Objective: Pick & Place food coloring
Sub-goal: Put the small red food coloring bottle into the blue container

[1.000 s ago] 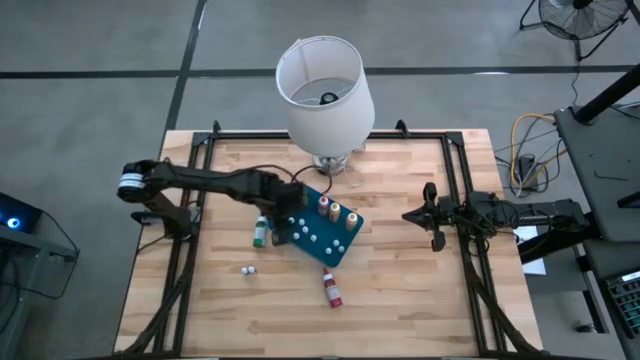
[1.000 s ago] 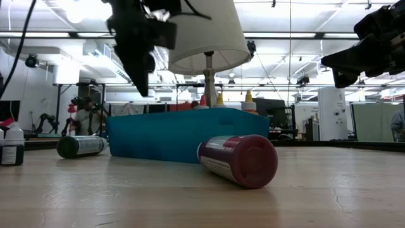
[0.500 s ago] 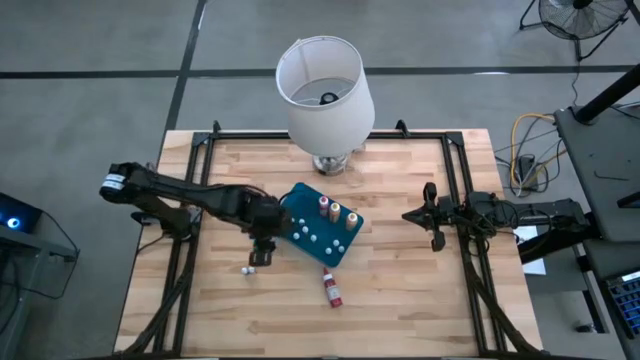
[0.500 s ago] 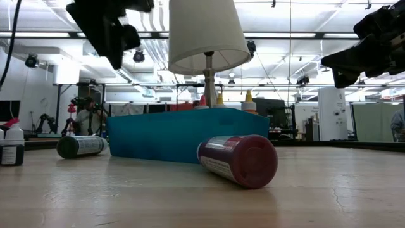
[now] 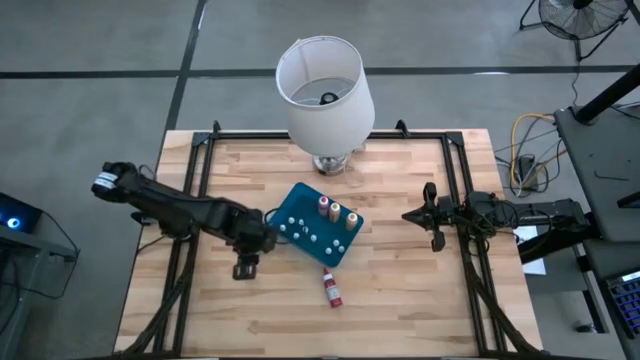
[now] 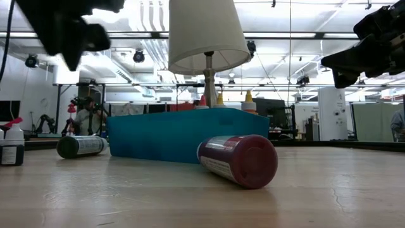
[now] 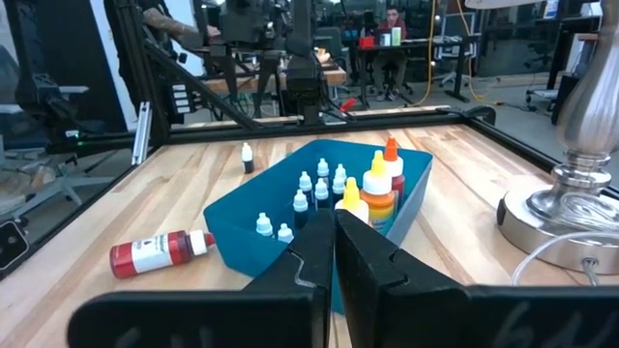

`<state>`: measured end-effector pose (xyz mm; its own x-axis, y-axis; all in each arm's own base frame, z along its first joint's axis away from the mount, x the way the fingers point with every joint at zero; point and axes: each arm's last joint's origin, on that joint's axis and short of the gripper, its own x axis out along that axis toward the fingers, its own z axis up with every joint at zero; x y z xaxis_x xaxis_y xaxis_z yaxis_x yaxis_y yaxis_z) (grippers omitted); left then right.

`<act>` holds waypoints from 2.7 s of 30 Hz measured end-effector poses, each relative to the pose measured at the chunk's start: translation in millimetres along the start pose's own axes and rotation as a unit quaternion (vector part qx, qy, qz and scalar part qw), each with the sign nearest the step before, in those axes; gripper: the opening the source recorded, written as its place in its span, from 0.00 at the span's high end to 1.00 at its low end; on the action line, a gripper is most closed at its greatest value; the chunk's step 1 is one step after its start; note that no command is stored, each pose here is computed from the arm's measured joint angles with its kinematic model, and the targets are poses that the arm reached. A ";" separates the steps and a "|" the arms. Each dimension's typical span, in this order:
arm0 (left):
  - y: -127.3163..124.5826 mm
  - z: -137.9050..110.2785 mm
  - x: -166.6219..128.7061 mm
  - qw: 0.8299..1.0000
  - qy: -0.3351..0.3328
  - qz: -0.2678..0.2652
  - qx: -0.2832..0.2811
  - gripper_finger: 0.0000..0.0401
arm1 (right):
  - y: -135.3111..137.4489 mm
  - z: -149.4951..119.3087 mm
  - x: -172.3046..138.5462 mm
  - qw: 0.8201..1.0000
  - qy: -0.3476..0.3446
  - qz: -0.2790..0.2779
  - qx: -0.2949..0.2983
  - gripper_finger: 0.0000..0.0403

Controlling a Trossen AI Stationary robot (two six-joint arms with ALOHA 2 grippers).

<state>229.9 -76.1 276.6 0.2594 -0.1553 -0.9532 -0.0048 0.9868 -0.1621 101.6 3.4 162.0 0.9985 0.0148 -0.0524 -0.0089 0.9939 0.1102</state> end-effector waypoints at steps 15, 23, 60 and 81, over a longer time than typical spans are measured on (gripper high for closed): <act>4.3 -47.1 34.1 0.996 0.032 -0.018 -0.081 0.64 | 0.0 0.0 0.0 1.000 0.000 0.000 0.000 0.98; -1.6 -59.9 53.1 0.994 0.050 -0.060 -0.082 0.64 | 0.0 0.0 0.0 1.000 0.000 0.000 0.000 0.98; -11.3 -66.8 85.1 0.991 0.042 -0.007 -0.124 0.64 | 0.0 0.0 0.0 1.000 0.000 0.000 0.000 0.98; -10.9 -66.3 96.2 0.991 0.039 -0.001 -0.130 0.68 | 0.0 0.0 0.0 1.000 0.000 0.000 0.000 0.98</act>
<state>190.9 -104.9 169.7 0.1839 -0.1711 -0.9679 -0.2558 0.9425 -0.2152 101.7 3.4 162.0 0.9985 0.0144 -0.0527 -0.0086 0.9939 0.1102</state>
